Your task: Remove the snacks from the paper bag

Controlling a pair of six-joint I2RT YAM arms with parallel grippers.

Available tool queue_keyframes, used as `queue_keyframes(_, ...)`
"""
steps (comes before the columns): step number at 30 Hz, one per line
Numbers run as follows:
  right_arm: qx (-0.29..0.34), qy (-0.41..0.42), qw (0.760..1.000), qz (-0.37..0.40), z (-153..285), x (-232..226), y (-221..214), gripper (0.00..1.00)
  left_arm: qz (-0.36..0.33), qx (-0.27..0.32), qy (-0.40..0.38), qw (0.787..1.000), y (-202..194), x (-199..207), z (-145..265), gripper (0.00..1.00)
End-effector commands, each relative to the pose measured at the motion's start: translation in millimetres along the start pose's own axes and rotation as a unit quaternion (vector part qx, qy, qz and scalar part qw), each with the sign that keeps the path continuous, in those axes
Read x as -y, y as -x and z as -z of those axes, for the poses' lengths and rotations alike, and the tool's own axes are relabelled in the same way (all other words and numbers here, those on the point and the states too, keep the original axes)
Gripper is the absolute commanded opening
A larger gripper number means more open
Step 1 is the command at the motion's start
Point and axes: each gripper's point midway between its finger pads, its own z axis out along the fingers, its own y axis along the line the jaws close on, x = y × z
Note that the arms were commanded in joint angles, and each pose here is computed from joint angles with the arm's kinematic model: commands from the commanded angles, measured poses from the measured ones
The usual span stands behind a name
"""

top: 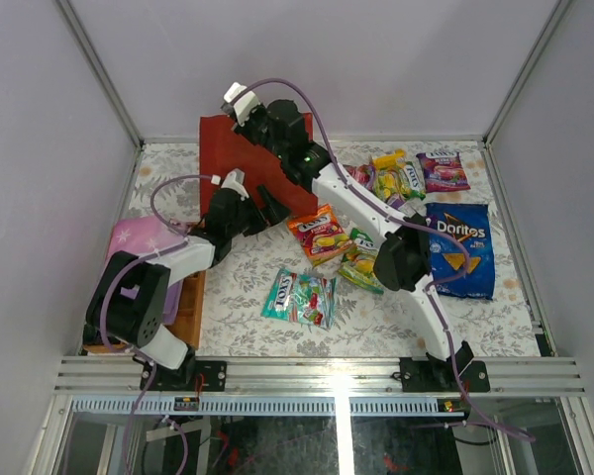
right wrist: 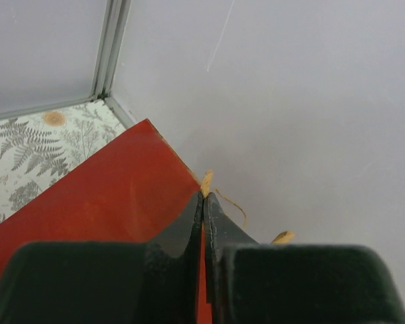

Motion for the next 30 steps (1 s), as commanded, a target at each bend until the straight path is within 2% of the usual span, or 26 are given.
queue_keyframes(1, 0.061, -0.025, 0.998, -0.010, 24, 31, 62, 0.00, -0.007, 0.066, -0.036, 0.997, 45, 11, -18, 0.96)
queue_keyframes(10, 0.070, -0.021, 0.997, -0.016, 38, 25, 60, 0.00, 0.014, 0.052, -0.025, 0.998, 55, -13, -50, 0.95)
queue_keyframes(17, 0.089, 0.027, 0.995, -0.020, 47, 11, 72, 0.00, 0.025, 0.057, -0.012, 0.998, 61, -23, -73, 0.94)
queue_keyframes(22, 0.061, 0.087, 0.994, -0.025, 46, -16, 51, 0.00, 0.050, 0.051, -0.009, 0.997, 61, -34, -93, 0.94)
queue_keyframes(26, 0.033, 0.103, 0.993, -0.041, 44, -31, 27, 0.00, 0.075, 0.046, -0.004, 0.996, 60, -46, -104, 0.93)
queue_keyframes(28, 0.029, 0.106, 0.993, -0.048, 45, -34, 24, 0.04, 0.087, 0.046, -0.001, 0.995, 61, -54, -106, 0.93)
queue_keyframes(30, 0.028, 0.111, 0.992, -0.052, 46, -36, 22, 0.22, 0.094, 0.044, -0.002, 0.995, 61, -58, -106, 0.93)
